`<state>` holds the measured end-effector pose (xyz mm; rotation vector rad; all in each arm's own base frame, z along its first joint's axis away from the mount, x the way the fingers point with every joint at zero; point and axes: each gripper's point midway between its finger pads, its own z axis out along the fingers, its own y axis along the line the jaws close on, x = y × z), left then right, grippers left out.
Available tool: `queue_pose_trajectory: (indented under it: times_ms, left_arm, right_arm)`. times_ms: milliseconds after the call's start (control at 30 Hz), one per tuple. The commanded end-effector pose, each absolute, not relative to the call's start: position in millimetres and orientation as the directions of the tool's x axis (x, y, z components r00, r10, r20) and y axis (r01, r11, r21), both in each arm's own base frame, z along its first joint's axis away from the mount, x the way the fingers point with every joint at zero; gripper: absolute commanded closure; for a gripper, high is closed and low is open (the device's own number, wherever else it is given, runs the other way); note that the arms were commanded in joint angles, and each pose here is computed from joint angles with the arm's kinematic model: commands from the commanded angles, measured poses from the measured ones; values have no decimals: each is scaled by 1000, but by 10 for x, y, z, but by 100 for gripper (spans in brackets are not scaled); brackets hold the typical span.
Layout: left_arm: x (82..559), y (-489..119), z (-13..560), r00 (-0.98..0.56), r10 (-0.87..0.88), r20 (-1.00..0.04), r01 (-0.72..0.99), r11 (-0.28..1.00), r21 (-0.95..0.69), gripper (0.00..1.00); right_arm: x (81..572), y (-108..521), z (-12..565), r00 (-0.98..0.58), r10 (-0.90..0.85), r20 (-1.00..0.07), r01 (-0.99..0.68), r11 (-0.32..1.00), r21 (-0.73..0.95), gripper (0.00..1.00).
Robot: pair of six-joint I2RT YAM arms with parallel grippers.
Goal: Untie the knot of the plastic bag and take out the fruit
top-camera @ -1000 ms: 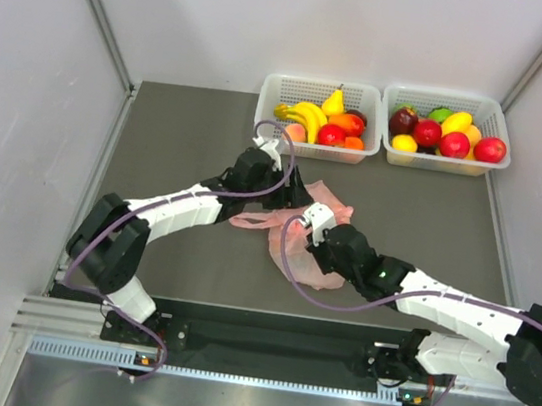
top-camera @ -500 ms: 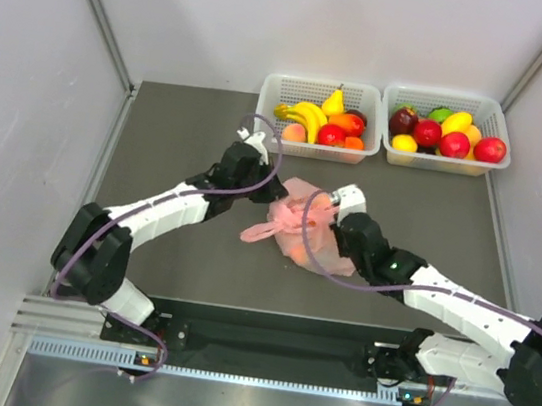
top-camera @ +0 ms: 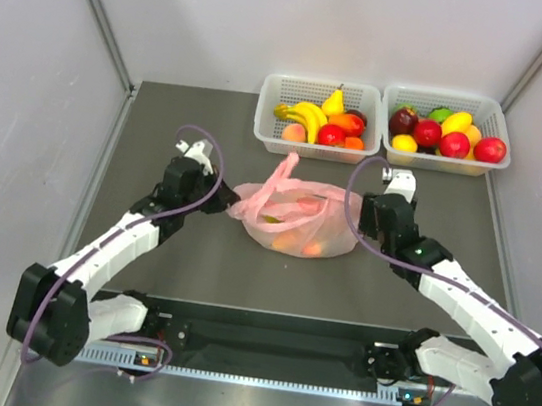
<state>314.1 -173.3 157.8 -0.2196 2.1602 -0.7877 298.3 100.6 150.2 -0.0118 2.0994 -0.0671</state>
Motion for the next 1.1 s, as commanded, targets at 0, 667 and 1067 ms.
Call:
queue_pose_trajectory:
  times_ms: [0, 667, 1067]
  left_arm:
    - [2987, -1747, 1667, -644, -421, -639, 146, 753, -642, 100]
    - [2539, -1776, 1912, -631, -511, -584, 195, 624, -757, 100]
    - [2437, -1772, 1996, -621, -528, -580, 218, 594, -774, 100]
  right_arm:
    - [2978, 1263, 1911, -442, -13, -897, -123, 991, 46, 29]
    - [2438, 2209, 2569, -319, -251, -914, -452, 888, -86, 0]
    - [2764, 2156, 2150, -471, -201, -859, -235, 967, -97, 16]
